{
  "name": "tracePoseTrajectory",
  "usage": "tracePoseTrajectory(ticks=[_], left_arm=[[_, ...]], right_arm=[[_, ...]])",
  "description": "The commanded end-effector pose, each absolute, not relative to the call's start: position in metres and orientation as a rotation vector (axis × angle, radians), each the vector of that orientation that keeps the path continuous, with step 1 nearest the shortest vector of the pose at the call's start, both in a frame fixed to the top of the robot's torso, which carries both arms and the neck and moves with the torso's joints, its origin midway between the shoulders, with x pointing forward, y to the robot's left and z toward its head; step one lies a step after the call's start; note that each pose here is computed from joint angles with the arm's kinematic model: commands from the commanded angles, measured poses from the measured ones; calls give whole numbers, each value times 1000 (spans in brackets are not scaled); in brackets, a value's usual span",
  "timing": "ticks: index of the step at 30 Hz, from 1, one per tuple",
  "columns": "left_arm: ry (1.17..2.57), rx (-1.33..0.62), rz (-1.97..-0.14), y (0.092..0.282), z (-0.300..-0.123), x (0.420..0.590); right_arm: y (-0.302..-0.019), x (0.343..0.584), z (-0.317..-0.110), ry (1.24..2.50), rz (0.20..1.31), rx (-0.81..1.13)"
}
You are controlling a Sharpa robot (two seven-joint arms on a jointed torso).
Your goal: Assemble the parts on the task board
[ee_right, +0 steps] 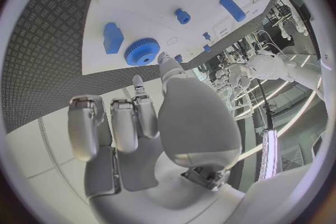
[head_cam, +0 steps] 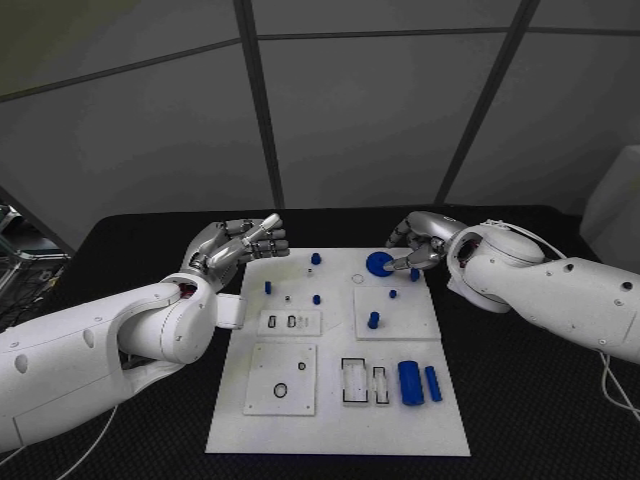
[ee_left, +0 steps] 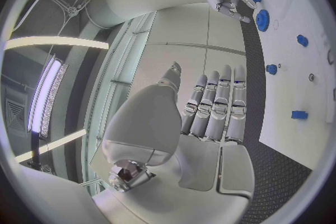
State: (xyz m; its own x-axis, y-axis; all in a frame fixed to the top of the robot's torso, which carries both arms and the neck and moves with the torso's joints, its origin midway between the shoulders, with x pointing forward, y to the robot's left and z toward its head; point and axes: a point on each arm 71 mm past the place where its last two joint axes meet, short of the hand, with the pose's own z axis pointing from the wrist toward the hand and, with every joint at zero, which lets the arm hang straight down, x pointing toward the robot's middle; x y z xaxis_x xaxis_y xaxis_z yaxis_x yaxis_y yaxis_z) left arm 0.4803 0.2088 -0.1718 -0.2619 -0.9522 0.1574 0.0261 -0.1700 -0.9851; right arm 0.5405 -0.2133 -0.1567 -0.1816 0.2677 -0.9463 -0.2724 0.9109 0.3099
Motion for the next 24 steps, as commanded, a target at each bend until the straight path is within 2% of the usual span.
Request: tracePoseTrajectory(ticks=[1, 24], left_arm=[[1286, -1142, -1570, 207, -170, 480], [1289, -1143, -1571, 206, -171, 481]], right_arm=[[-211, 542, -159, 1722, 460, -11], [-198, 551, -165, 1743, 408, -84]])
